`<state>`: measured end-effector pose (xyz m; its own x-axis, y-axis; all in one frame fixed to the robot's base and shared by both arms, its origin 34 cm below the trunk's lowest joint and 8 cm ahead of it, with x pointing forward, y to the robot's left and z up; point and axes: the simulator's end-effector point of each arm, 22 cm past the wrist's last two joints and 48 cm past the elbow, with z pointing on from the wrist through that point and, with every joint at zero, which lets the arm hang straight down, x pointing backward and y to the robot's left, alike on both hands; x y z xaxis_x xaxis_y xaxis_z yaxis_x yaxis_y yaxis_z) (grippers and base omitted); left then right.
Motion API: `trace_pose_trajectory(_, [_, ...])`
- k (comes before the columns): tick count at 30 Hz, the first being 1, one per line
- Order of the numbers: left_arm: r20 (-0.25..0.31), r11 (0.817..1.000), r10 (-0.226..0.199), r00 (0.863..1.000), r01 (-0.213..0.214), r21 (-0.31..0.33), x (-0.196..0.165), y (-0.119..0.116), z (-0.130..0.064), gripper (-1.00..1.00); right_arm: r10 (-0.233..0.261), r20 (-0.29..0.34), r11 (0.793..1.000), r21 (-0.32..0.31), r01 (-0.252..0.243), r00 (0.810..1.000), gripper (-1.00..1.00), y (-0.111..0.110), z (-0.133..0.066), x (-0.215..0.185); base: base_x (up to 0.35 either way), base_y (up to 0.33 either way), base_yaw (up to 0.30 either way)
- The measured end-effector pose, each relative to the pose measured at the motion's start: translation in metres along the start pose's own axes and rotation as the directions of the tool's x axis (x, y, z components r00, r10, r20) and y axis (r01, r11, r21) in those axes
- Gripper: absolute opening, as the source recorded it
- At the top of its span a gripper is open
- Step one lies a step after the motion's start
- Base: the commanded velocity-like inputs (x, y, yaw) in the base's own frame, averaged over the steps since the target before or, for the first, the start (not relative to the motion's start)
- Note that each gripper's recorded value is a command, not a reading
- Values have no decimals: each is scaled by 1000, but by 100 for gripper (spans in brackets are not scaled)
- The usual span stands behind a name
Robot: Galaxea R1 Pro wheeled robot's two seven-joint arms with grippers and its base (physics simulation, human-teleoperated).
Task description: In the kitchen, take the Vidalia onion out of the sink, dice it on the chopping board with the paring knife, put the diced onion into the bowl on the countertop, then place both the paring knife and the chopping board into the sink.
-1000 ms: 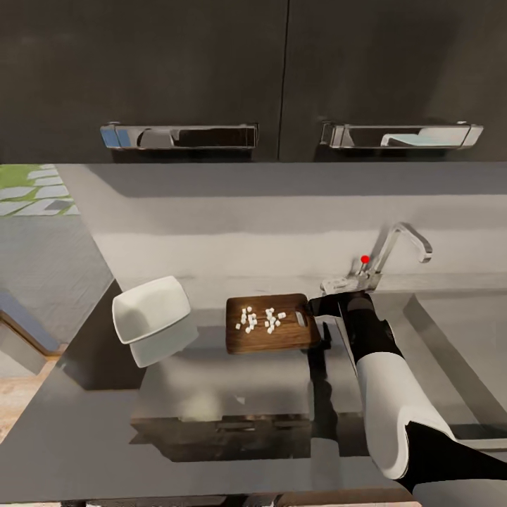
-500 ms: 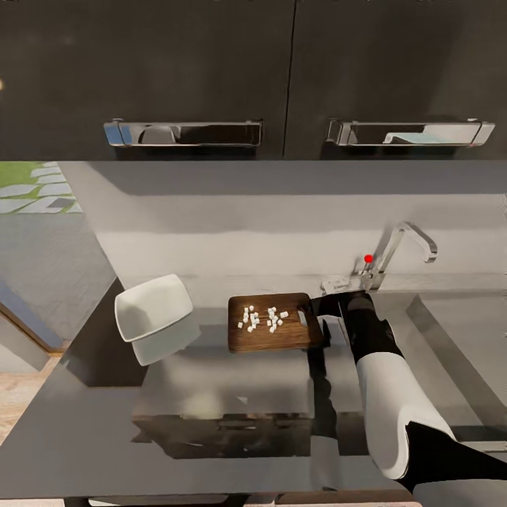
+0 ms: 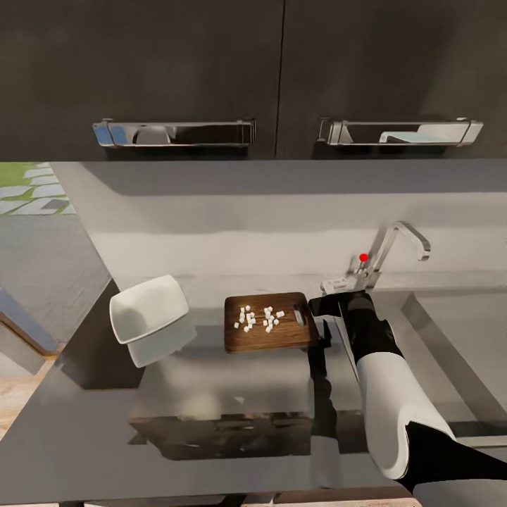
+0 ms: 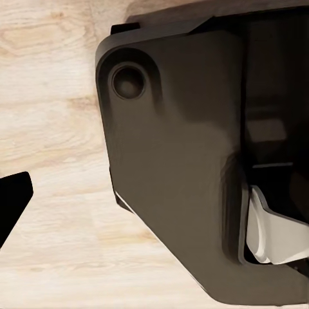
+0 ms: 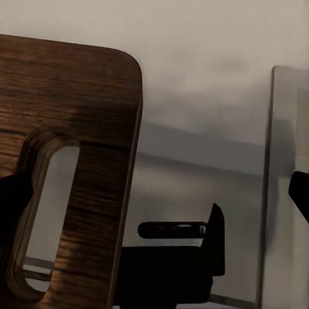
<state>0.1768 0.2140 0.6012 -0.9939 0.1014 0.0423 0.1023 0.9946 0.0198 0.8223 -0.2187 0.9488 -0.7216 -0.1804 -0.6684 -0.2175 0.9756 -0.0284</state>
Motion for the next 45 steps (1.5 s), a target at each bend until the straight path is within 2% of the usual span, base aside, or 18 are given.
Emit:
trace_pose_trajectory(24, [-38, 1000, 1, 999, -1, 4, 15, -2, 3, 100, 5, -37, 1000, -9, -5, 999, 100, 3, 19, 20, 0, 0, 9])
trace_pose_trajectory(31, [-48, 1000, 1, 999, -1, 5, 19, -2, 4, 100, 6, -45, 1000, -20, -7, 999, 100, 11, 24, 24, 0, 0, 106])
trace_pose_trajectory(45, [-50, 1000, 1, 999, -1, 5, 20, -2, 4, 100, 7, -46, 1000, -19, -8, 999, 100, 10, 25, 25, 0, 0, 5])
